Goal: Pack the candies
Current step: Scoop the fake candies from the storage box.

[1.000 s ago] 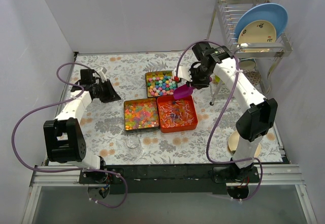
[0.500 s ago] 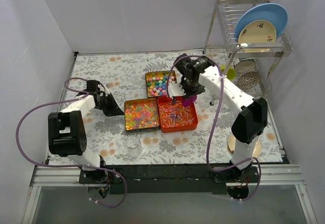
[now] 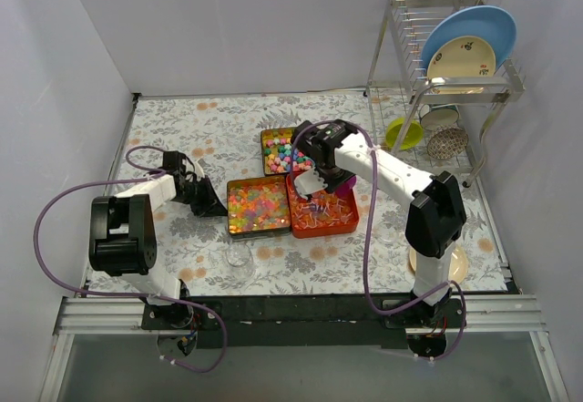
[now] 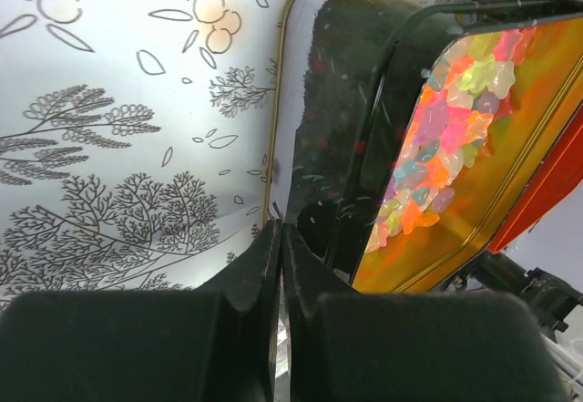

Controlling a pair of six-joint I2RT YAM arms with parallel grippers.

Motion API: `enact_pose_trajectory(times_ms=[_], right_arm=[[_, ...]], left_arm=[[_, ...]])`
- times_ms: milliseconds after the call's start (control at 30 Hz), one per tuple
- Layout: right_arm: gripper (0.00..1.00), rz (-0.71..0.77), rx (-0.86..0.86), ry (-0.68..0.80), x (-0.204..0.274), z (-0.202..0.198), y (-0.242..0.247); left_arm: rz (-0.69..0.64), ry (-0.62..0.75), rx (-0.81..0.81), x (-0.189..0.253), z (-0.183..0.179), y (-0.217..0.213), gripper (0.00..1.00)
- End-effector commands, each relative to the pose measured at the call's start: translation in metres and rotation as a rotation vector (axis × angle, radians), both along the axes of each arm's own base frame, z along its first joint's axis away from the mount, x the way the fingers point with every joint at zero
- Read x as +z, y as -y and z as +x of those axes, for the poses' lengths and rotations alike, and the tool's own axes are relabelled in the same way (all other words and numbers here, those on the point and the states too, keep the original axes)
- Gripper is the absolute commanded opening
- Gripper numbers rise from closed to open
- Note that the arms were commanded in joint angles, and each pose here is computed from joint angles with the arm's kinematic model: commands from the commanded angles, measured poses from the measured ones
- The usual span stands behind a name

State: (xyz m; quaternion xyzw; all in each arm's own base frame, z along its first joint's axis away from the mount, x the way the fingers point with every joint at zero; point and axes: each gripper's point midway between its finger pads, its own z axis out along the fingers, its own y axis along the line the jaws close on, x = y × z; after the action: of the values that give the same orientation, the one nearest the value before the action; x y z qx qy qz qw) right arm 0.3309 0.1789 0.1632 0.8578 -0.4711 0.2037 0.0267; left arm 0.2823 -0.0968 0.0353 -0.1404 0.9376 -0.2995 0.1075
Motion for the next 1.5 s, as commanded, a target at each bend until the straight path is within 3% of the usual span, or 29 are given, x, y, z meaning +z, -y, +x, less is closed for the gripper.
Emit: enact_pose_trajectory(times_ms=[0,367,800,1067,1300,1467], right_arm=[[0.01,-0.048,0.067,-0.096,-0.014,-0.022,0.005],[0.01,0.2,-0.102,-0.253,-0.029,-0.056,-0.003],[0.01,0.186,-0.169,-0.329,-0.047,-0.052,0.04],[0.01,0.171,-0.148,-0.272,-0.044,-0.033,0.012],[0.01,0.144,-0.076,-0.32,-0.08,-0.061,-0.019],[0.01,0.236,-0.192,-0.352,-0.102,-0.064,-0.037]], left_arm=[[-0.049,0.046,-0.064,0.01,-0.002,0.014,0.0],[-0.052,0.038,-0.1,0.008,-0.006,0.023,0.0],[-0.111,0.076,-0.166,0.013,-0.004,0.031,0.0],[-0.112,0.098,-0.16,0.017,-0.002,0.031,0.0],[-0.128,0.095,-0.16,0.018,0.001,0.033,0.0],[-0.145,0.093,-0.149,0.021,0.01,0.036,0.0]])
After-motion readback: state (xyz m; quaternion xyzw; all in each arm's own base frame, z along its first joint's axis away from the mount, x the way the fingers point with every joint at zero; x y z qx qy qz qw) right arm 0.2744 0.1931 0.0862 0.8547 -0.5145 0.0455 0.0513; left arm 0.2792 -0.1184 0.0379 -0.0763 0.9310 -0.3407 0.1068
